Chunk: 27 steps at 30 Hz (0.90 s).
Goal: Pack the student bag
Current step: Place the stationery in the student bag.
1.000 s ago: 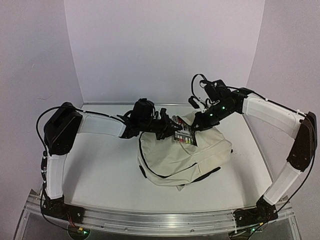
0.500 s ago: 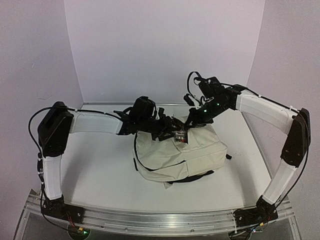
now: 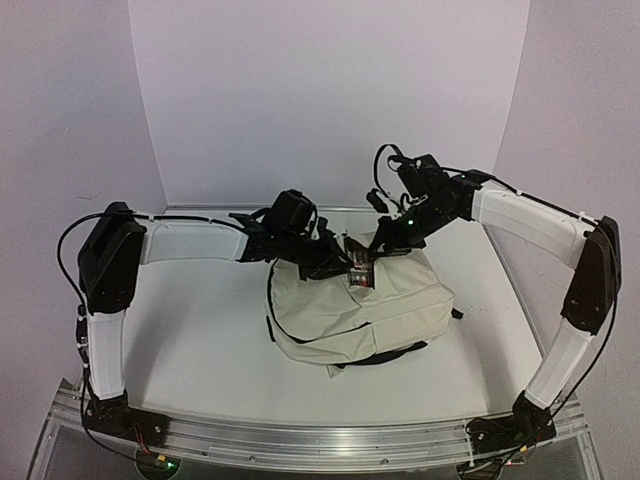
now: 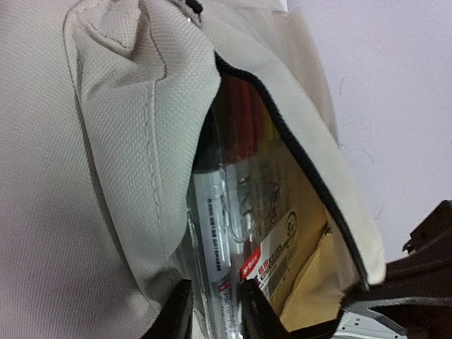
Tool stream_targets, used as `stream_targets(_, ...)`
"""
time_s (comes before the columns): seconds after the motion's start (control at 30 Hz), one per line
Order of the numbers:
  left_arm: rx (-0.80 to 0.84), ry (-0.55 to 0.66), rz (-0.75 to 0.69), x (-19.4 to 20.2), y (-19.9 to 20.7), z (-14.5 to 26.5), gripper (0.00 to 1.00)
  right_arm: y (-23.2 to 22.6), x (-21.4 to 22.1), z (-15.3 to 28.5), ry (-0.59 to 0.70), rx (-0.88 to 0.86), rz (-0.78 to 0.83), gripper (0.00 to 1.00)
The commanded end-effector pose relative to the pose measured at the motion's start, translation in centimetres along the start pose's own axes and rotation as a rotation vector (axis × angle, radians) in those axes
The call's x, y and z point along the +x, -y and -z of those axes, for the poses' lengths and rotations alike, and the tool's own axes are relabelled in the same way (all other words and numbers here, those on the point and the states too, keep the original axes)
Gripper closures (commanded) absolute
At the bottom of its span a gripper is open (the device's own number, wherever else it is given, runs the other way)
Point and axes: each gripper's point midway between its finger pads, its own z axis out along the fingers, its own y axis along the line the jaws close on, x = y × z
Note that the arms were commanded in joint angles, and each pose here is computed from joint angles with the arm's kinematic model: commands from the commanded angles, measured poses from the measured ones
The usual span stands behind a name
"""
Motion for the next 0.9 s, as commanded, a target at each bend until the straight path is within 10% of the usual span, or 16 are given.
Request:
stream_targets(0.0,0.106,-0.022,-0.068,-0.9,3.9,-1.7,0.84,-2.8,-1.9,1.5,0.084,-0.104,0.041,1.00)
stream_targets(0.27,0.223,-0.151,-0.205,1.7,8.2,-3.1,0.99,-2.9,-2.1,0.9,0.076,-0.115,0.030,1.00)
stream_targets(0.43,0.220,-0.160,-0.195,3.0,7.2,-1.3,0.79,-2.7,-2.3,0.8,0.078,-0.107,0.025,1.00)
stream_targets(0.57,0.145,-0.096,-0.180,3.1,5.9,1.9,0.58,-2.4,-2.0,0.8,0.072,-0.107,0.027,0.81)
stream_targets(0.77,0.008,-0.021,-0.151,2.8,4.6,5.8,0.49,-1.0,-1.5,1.5,0.078,-0.056,0.110,0.43)
stream_targets(0.87,-0.084,0.038,-0.130,2.2,2.9,6.9,0.46,-1.9,-1.8,2.6,0.097,-0.082,0.179,0.39)
